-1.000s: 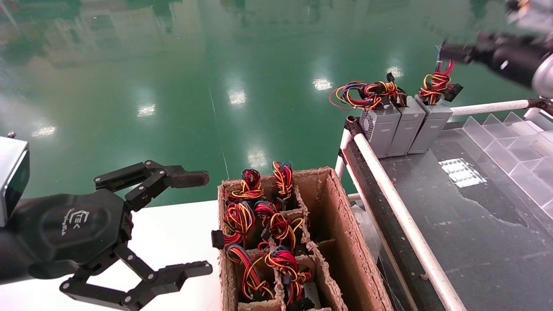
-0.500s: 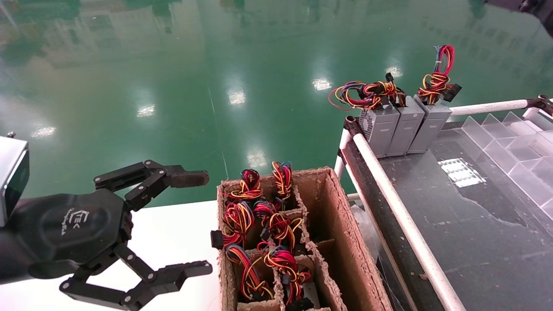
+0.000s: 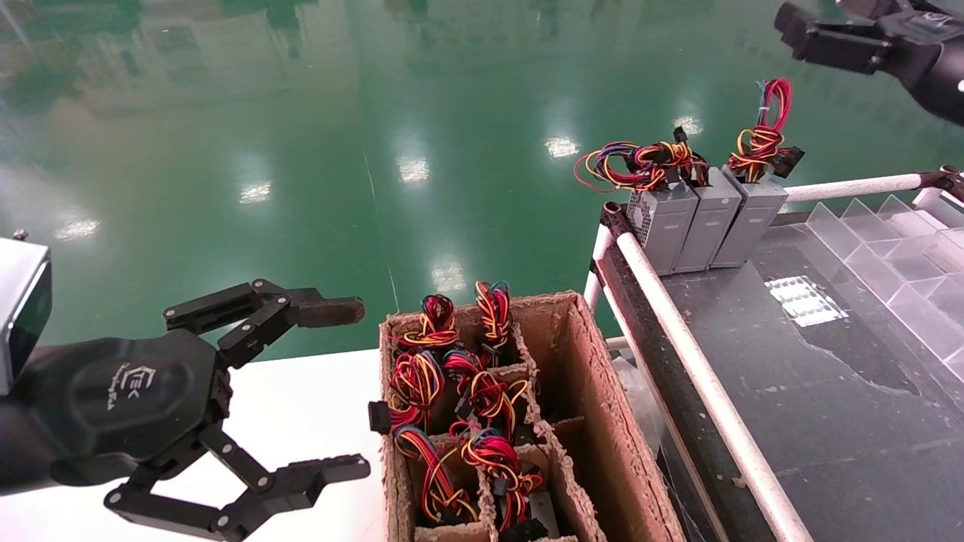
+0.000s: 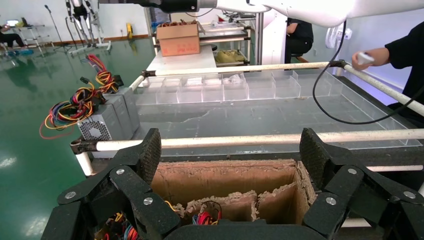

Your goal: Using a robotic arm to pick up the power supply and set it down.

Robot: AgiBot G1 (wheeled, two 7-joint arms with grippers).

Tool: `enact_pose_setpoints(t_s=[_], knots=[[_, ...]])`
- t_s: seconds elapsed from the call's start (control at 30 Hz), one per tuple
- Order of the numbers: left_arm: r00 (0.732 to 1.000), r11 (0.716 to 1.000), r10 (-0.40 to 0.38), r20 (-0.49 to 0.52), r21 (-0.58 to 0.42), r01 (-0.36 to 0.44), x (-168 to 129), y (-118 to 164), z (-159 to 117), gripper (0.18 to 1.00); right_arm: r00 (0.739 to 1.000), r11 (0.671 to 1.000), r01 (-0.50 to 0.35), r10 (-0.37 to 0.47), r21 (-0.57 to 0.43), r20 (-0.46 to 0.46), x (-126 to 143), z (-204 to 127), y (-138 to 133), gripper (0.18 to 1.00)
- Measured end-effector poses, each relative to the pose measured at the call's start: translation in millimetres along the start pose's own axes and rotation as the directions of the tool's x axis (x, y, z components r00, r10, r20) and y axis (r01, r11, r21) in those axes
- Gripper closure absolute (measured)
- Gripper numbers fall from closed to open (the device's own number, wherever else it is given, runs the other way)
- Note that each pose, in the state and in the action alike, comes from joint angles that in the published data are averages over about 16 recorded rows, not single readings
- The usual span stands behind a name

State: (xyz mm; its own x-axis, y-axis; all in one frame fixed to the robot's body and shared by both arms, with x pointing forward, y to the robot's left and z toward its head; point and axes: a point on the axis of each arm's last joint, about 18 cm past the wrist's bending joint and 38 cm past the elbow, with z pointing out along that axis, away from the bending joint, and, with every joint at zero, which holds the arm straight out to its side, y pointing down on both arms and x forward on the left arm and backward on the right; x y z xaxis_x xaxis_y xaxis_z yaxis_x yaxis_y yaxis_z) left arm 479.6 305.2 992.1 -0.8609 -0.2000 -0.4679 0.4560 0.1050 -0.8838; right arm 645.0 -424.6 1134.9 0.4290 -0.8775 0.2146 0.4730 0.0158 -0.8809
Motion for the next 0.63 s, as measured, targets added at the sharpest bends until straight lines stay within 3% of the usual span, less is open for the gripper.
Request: enact_pose_setpoints(t_s=[0.4, 0.63], knots=[[1.0, 1.0, 0.0, 0.0, 0.0, 0.0, 0.0, 0.0, 0.0, 0.183, 0.972, 0.999, 0.042, -0.042, 0.004, 0.232, -54.1, -26.5, 11.9, 0.178], [1.0, 1.0, 0.0, 0.0, 0.0, 0.0, 0.0, 0.0, 0.0, 0.183, 0.951, 0.999, 0.053, -0.051, 0.0, 0.304, -72.2, -36.1, 16.1, 0.178]])
